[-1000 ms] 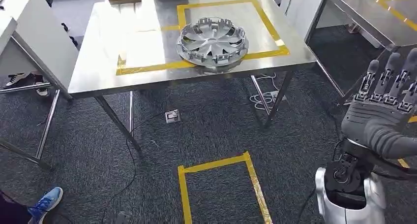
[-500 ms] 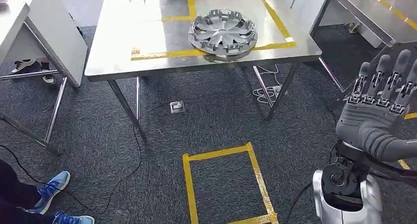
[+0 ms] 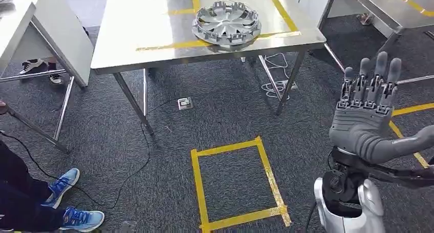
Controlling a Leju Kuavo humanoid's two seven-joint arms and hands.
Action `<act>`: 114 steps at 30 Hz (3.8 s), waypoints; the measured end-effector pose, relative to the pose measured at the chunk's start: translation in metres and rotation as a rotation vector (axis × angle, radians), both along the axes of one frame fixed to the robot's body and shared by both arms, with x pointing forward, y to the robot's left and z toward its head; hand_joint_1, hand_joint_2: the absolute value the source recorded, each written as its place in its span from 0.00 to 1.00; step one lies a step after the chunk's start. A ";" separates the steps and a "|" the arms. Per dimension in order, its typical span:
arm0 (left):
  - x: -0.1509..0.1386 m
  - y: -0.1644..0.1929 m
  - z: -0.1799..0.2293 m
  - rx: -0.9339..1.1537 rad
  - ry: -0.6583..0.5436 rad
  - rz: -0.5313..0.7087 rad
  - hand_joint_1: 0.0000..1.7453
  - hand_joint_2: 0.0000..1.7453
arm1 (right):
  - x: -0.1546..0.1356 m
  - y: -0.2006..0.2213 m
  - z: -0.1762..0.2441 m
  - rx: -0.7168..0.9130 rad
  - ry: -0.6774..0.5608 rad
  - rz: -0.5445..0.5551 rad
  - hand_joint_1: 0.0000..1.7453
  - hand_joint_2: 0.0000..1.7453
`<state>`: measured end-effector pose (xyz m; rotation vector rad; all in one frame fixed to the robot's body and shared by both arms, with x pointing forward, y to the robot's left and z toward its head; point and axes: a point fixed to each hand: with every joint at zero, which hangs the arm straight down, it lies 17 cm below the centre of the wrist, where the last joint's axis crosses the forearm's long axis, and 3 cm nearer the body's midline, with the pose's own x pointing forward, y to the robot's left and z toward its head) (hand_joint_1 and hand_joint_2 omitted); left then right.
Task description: Take the parts from the cabinet and place them on the table.
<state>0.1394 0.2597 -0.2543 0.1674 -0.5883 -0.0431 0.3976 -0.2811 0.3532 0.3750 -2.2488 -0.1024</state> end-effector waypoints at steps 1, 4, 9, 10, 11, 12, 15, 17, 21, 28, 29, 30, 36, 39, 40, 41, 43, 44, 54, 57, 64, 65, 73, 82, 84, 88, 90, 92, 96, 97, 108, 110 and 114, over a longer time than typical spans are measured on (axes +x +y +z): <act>0.000 0.000 0.000 -0.001 0.000 -0.002 0.00 0.00 | 0.005 0.003 -0.009 0.002 0.035 0.010 0.00 0.00; 0.001 -0.001 0.000 -0.006 0.006 -0.006 0.00 0.00 | 0.019 0.013 -0.053 -0.033 0.168 -0.024 0.00 0.00; 0.005 -0.002 -0.001 -0.013 0.016 -0.017 0.00 0.00 | 0.038 0.029 -0.149 -0.051 0.418 -0.032 0.00 0.00; 0.004 -0.002 -0.001 -0.012 0.023 -0.017 0.00 0.00 | 0.039 0.030 -0.174 -0.061 0.478 -0.043 0.00 0.00; 0.003 -0.002 -0.002 -0.012 0.029 -0.017 0.00 0.00 | 0.039 0.029 -0.198 -0.082 0.533 -0.060 0.00 0.00; 0.004 -0.003 -0.002 -0.013 0.037 -0.016 0.00 0.00 | 0.038 0.026 -0.223 -0.123 0.590 -0.094 0.00 0.00; 0.001 -0.002 -0.004 -0.020 0.062 -0.011 0.00 0.00 | 0.030 0.022 -0.294 -0.260 0.752 -0.149 0.00 0.00; 0.000 -0.003 -0.005 -0.023 0.069 -0.011 0.00 0.00 | 0.020 0.021 -0.328 -0.288 0.823 -0.150 0.00 0.00; 0.000 -0.003 -0.005 -0.024 0.073 -0.011 0.00 0.00 | 0.011 0.022 -0.359 -0.313 0.894 -0.141 0.00 0.00; -0.002 -0.002 -0.006 -0.030 0.085 -0.008 0.00 1.00 | 0.004 0.022 -0.391 -0.389 0.998 -0.141 0.00 0.00; -0.003 -0.003 -0.007 -0.032 0.096 -0.007 0.00 1.00 | -0.001 0.023 -0.409 -0.434 1.059 -0.135 0.00 1.00; -0.004 -0.003 -0.008 -0.036 0.111 -0.006 0.00 1.00 | -0.014 0.022 -0.440 -0.497 1.148 -0.122 0.00 1.00; -0.011 -0.001 -0.014 -0.035 0.220 0.014 0.00 1.00 | -0.201 0.002 -0.598 -0.714 1.854 0.091 0.00 1.00; -0.008 0.003 -0.014 -0.027 0.218 0.018 0.00 1.00 | -0.265 -0.003 -0.618 -0.781 1.976 0.183 0.00 1.00; -0.009 0.004 -0.014 -0.026 0.220 0.019 0.00 1.00 | -0.280 -0.006 -0.622 -0.795 2.007 0.196 0.00 1.00; -0.009 0.005 -0.014 -0.022 0.219 0.020 0.00 1.00 | -0.291 -0.008 -0.624 -0.806 2.031 0.208 0.00 1.00; -0.008 0.007 -0.014 -0.020 0.217 0.019 0.00 1.00 | -0.309 -0.015 -0.628 -0.866 2.077 0.225 0.00 1.00; -0.009 0.007 -0.014 -0.020 0.219 0.019 0.00 1.00 | -0.317 -0.019 -0.629 -0.911 2.095 0.239 0.00 1.00; -0.008 0.001 -0.014 -0.054 0.232 -0.024 0.00 1.00 | -0.344 -0.020 -0.630 -0.974 2.133 0.332 0.00 1.00; -0.008 0.000 -0.014 -0.054 0.236 -0.024 0.00 1.00 | -0.341 -0.020 -0.630 -0.987 2.123 0.333 0.00 1.00; -0.009 0.001 -0.014 -0.048 0.237 -0.033 0.00 1.00 | -0.337 -0.021 -0.631 -1.001 2.104 0.319 0.00 1.00; -0.009 0.001 -0.014 -0.048 0.237 -0.032 0.00 1.00 | -0.337 -0.021 -0.631 -0.998 2.103 0.320 0.00 0.00; -0.006 0.013 -0.014 -0.010 0.219 -0.026 0.00 0.00 | -0.344 -0.016 -0.632 -0.955 2.103 0.316 0.00 0.00; -0.004 0.018 -0.013 0.020 0.217 -0.104 0.00 0.00 | -0.338 -0.010 -0.634 -0.824 2.066 0.215 0.00 0.00; -0.001 0.013 -0.013 0.010 0.214 -0.134 0.00 0.00 | -0.344 -0.011 -0.635 -0.804 2.079 0.201 0.00 0.00; 0.004 0.000 -0.011 -0.015 0.208 -0.171 0.00 0.00 | -0.354 -0.016 -0.637 -0.794 2.106 0.154 0.00 0.00; 0.001 -0.003 -0.011 -0.020 0.210 -0.177 0.00 0.00 | -0.359 -0.015 -0.637 -0.800 2.109 0.160 0.00 0.00; -0.001 -0.007 -0.012 -0.023 0.209 -0.186 0.00 0.00 | -0.363 -0.017 -0.638 -0.800 2.108 0.163 0.00 0.00; -0.004 -0.019 -0.012 -0.024 0.216 -0.240 0.00 0.00 | -0.366 -0.031 -0.638 -0.789 2.107 0.126 0.00 0.00; -0.005 -0.017 -0.012 -0.018 0.223 -0.249 0.00 0.00 | -0.363 -0.030 -0.638 -0.786 2.102 0.123 0.00 0.00; -0.009 -0.016 -0.013 -0.014 0.227 -0.245 0.00 0.00 | -0.376 -0.049 -0.638 -0.833 2.117 0.112 0.00 0.00; -0.009 -0.015 -0.013 -0.010 0.226 -0.236 0.00 0.00 | -0.377 -0.049 -0.638 -0.837 2.119 0.115 0.00 0.00; -0.014 -0.010 -0.014 -0.020 0.238 -0.227 0.00 0.00 | -0.372 -0.047 -0.638 -0.837 2.112 0.120 0.00 0.00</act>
